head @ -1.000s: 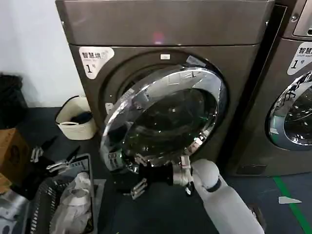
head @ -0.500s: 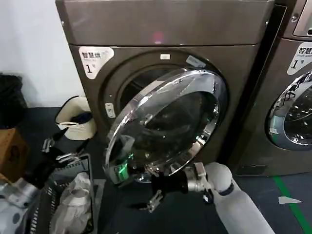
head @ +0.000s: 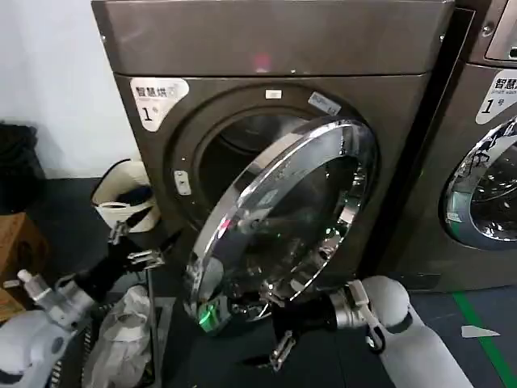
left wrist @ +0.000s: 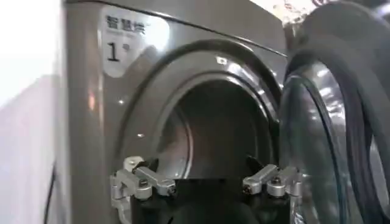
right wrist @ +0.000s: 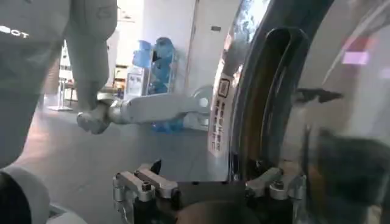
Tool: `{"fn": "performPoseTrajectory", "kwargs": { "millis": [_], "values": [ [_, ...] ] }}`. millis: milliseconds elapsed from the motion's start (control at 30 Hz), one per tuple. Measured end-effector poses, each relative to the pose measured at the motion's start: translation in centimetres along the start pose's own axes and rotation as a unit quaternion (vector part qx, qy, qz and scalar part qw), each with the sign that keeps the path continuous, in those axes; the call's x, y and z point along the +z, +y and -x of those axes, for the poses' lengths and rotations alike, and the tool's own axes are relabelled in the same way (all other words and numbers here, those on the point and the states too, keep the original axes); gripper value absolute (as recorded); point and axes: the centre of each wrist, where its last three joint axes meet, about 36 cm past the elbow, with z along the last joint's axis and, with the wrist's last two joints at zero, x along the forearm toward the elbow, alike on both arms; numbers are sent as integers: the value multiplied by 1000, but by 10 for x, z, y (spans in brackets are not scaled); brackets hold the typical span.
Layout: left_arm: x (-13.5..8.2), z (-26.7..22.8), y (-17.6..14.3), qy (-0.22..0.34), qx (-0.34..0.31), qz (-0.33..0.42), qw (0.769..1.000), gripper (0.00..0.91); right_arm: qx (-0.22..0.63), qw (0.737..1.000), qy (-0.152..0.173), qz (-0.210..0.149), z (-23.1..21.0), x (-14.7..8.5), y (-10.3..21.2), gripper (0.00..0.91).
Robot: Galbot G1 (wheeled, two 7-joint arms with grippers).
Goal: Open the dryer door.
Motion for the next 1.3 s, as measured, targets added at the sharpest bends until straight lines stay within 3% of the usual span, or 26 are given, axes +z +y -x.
{"fn": "performPoseTrajectory", "kwargs": {
  "millis": [300,933,1300],
  "values": [
    [-1,14,-15,-4,31,-10,999,907,42,999,16,14,-41,9,20,907],
    [6,45,-29,8,96,-11,995,907,192,981,13,28,-124,24,80,907],
    [14,64,-46,21,149,-19,988,907,298,953,49,-14,-178,-8,120,907]
  ]
}}
